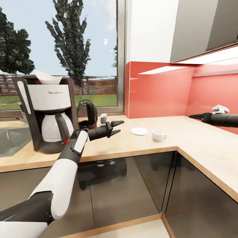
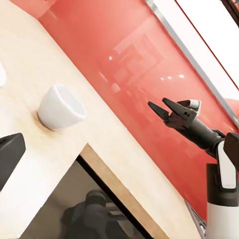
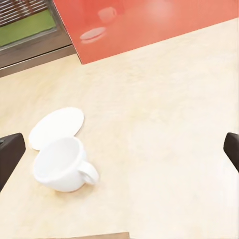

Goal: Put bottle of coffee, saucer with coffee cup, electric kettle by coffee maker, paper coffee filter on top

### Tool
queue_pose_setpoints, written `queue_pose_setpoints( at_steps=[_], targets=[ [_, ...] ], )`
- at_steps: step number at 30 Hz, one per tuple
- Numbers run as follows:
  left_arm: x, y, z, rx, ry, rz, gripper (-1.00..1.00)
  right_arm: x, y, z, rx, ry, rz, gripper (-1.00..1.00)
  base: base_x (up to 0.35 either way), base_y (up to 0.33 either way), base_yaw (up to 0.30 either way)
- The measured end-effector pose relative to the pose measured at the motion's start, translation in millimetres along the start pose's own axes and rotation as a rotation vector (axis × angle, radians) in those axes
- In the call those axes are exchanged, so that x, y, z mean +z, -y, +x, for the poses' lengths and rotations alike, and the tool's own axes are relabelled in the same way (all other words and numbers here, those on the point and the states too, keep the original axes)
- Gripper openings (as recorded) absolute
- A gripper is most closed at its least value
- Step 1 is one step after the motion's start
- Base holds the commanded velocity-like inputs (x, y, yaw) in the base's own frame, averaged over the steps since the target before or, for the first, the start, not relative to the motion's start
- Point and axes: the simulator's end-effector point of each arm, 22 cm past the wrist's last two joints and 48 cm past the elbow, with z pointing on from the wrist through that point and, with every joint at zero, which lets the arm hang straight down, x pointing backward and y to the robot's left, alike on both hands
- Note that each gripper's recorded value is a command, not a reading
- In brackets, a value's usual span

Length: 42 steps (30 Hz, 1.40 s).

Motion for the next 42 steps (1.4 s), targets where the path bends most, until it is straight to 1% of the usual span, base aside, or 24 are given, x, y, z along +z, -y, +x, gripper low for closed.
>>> queue_pose_setpoints(
  at_steps=[8, 15, 26, 42],
  targets=[
    [0.0, 0.1, -0.2, 0.001, 0.000, 0.000, 1.00, 0.2, -0.1, 0.5, 0.000, -0.001, -0.001, 1.00, 0.024, -0.014, -0.038],
    [-0.3, 0.9, -0.6, 0.002, 0.002, 0.001, 1.00, -0.1, -0.5, 0.5, 0.000, 0.000, -0.002, 1.00, 0.194, -0.001, -0.009],
    [-0.5, 0.8, -1.0, 0.001, 0.003, 0.003, 1.00, 0.6, -0.4, 1.6, 0.001, -0.002, -0.002, 1.00, 0.077, 0.008, -0.001],
    [-0.7, 1.5, -1.5, 0.002, 0.004, 0.003, 1.00, 0.7, -1.1, 1.6, 0.000, -0.002, -0.003, 1.00, 0.156, -0.089, 0.000]
  ],
)
